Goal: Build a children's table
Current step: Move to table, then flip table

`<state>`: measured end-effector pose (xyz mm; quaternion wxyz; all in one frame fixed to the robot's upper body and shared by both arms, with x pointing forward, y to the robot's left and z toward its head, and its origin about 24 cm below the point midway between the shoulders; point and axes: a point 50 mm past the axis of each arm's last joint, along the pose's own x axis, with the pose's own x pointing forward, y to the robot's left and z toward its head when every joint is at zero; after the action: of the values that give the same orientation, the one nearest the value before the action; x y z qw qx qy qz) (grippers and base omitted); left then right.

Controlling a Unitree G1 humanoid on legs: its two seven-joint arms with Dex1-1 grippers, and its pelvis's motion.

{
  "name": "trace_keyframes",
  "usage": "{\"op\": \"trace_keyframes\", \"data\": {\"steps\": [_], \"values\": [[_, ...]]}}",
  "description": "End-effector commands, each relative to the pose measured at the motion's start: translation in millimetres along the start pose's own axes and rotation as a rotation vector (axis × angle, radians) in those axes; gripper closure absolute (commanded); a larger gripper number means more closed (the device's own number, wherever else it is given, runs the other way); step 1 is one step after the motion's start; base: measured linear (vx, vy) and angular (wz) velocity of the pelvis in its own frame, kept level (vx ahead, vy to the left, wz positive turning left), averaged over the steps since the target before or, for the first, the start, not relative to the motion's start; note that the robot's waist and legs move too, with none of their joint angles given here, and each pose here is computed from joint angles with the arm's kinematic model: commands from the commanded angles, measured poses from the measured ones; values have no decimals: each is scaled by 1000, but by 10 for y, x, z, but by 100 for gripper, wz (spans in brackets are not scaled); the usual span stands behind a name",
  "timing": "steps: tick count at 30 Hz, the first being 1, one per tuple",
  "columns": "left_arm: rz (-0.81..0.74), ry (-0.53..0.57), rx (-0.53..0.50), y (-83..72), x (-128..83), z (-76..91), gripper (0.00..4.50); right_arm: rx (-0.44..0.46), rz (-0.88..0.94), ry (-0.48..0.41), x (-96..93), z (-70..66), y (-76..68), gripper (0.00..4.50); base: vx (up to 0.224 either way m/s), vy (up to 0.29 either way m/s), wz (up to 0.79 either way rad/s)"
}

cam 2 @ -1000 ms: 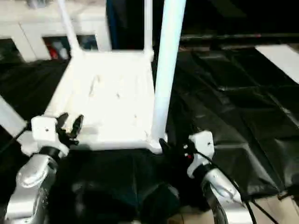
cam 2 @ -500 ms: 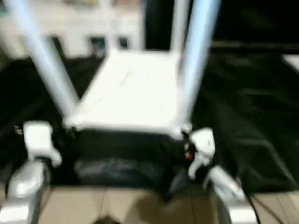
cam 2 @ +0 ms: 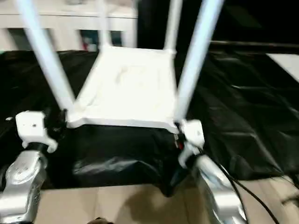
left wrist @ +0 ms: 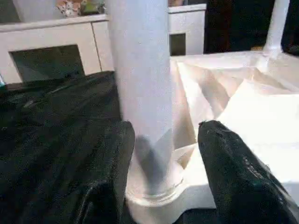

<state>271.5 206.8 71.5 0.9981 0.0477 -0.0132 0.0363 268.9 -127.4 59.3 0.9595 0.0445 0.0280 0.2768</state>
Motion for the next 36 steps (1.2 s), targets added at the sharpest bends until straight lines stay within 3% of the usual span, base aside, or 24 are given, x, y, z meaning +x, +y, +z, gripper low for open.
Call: {"op": "trace_keyframes", "data": {"steps": [1, 5, 10, 14, 17, 18, 22, 23, 27, 32, 36], "values": [[32, -11, -90, 61, 23, 28, 168, 30, 37, -4, 44, -7, 19, 1, 0, 0, 0], [-44, -18, -149, -10, 125, 60, 130, 21, 62, -12, 117, 1, 32, 0, 0, 0, 0], [-60, 14, -150, -82, 278, 28, 90, 32, 83, -5, 165, -16, 38, 0, 0, 0, 0], [-96, 47, -153, -206, 400, 5, 45, 88, 228, 26, 136, -36, 162, 0, 0, 0, 0], [-100, 61, -142, -226, 413, -11, 36, 109, 279, 31, 115, -35, 205, 0, 0, 0, 0], [-98, 66, -143, -223, 416, -13, 73, 119, 300, 29, 112, -24, 222, 0, 0, 0, 0], [-70, 112, -179, -131, 459, -48, 74, 130, 383, 3, 150, 68, 290, 0, 0, 0, 0], [-70, 111, -184, -127, 466, -44, 113, 128, 386, 3, 155, 70, 292, 0, 0, 0, 0], [-40, 121, -233, -53, 582, -8, 132, 132, 412, 11, 251, 30, 315, 0, 0, 0, 0], [-59, 134, -258, -52, 681, 16, 199, 158, 505, 24, 285, 34, 392, 0, 0, 0, 0], [-86, 159, -275, -93, 770, 9, 213, 130, 526, 35, 328, 43, 384, 0, 0, 0, 0]]}}
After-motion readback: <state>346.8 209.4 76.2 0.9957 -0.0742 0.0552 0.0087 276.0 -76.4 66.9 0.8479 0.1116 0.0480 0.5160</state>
